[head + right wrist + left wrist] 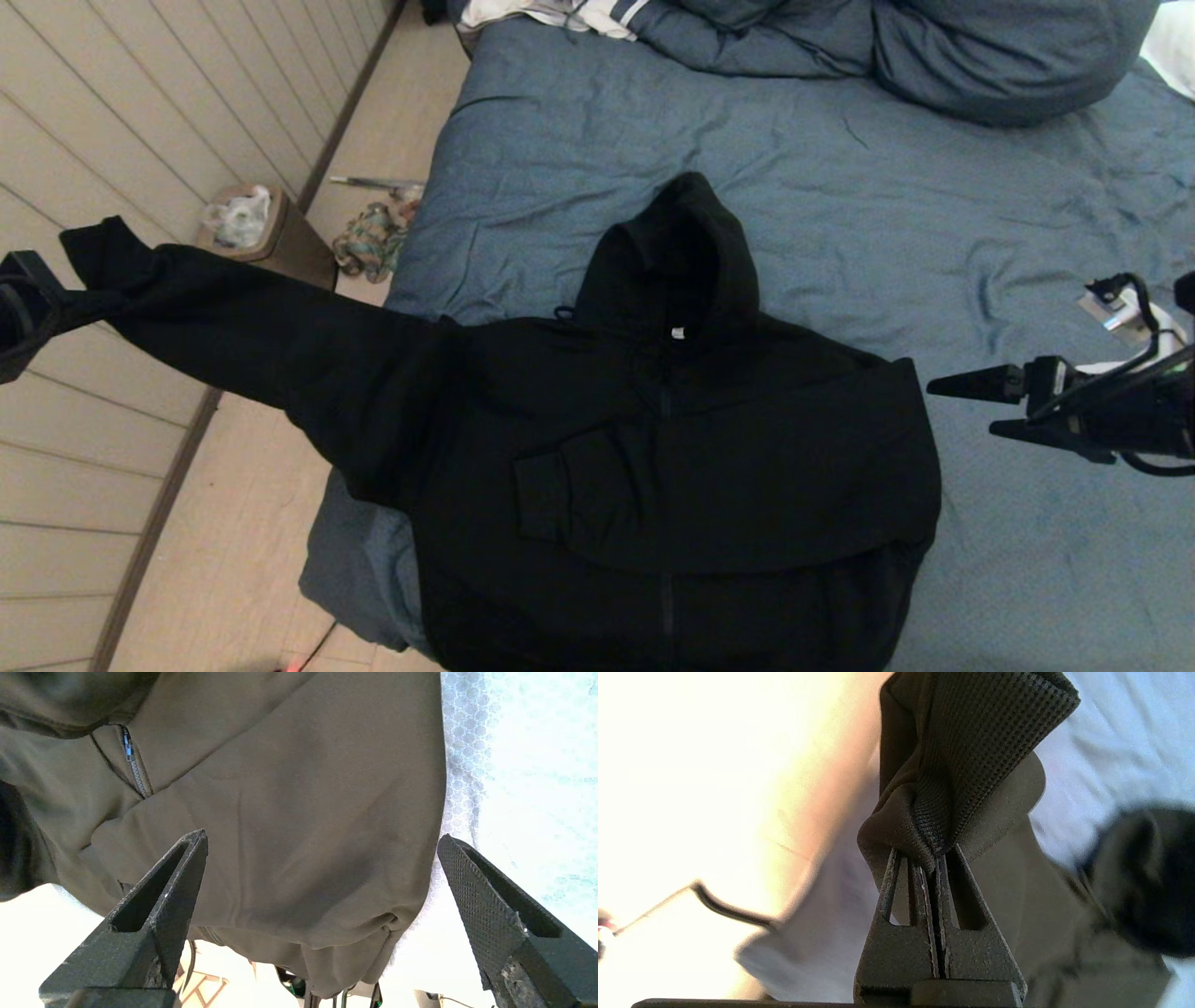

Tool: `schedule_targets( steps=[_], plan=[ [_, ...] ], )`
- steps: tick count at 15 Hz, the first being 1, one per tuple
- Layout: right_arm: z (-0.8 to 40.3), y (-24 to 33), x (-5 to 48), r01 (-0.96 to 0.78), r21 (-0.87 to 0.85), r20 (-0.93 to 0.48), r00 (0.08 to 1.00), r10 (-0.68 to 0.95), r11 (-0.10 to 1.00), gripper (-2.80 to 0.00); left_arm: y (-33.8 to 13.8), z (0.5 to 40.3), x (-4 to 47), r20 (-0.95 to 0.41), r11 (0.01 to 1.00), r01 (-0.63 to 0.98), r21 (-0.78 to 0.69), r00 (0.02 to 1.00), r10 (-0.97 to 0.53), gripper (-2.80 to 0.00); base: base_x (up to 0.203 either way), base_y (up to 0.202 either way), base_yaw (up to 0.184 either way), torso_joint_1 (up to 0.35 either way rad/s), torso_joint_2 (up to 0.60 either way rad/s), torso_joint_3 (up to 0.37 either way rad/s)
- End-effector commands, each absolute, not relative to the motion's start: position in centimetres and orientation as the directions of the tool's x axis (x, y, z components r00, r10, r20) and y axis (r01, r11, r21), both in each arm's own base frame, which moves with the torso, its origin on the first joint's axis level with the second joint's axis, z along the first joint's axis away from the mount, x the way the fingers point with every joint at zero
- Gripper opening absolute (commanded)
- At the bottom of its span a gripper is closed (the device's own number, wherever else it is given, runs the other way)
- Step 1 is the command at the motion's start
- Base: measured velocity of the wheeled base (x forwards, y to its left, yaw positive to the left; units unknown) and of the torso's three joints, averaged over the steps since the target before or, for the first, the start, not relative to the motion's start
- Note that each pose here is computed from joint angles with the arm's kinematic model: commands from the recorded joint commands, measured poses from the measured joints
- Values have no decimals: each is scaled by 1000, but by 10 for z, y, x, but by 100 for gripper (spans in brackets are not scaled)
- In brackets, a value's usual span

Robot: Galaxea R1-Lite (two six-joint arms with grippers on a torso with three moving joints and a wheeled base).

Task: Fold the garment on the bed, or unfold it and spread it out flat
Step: Unfold the black sweatshirt

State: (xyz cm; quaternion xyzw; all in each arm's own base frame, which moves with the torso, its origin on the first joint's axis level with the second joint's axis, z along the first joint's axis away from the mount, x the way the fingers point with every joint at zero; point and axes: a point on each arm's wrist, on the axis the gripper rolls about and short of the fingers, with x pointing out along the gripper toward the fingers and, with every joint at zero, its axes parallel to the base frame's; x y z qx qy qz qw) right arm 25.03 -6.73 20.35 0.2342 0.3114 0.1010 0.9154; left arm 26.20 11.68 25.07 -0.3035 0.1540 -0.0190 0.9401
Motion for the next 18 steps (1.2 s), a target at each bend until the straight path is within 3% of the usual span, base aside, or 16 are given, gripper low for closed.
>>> schedule_targets(
  steps=[1, 5, 6, 7, 8, 15, 18],
  plan=[
    [202, -67, 251, -40, 495, -524, 783, 335, 868, 0, 148, 237, 266, -289, 801, -120, -586, 955, -68, -280, 0, 0, 0, 0, 0, 0],
    [201, -67, 251, -39, 495, -528, 780, 336, 868, 0, 173, 225, 259, -298, 805, -171, -568, 955, -8, -280, 0, 0, 0, 0, 0, 0],
    [201, -67, 250, -41, 494, -527, 780, 337, 868, 0, 175, 226, 259, -294, 805, -172, -568, 956, -3, 0, 0, 0, 0, 0, 0, 0],
    [201, -67, 250, -44, 491, -527, 780, 337, 870, 0, 174, 229, 258, -283, 806, -158, -570, 959, -12, 0, 0, 0, 0, 0, 0, 0],
    [202, -66, 250, -46, 490, -525, 782, 337, 871, -280, 173, 233, 254, -268, 809, -128, -574, 963, -38, 0, 0, 0, 0, 0, 0, 0],
    [208, -61, 239, -111, 519, -488, 775, 400, 847, -280, 165, 241, 245, -247, 813, -94, -574, 967, -62, 0, 0, 0, 0, 0, 0, 0],
    [208, -36, 232, -186, 528, -486, 734, 475, 828, -280, 128, 242, 244, -243, 809, 20, -588, 949, -201, 0, 0, 0, 0, 0, 0, 0]
  ],
)
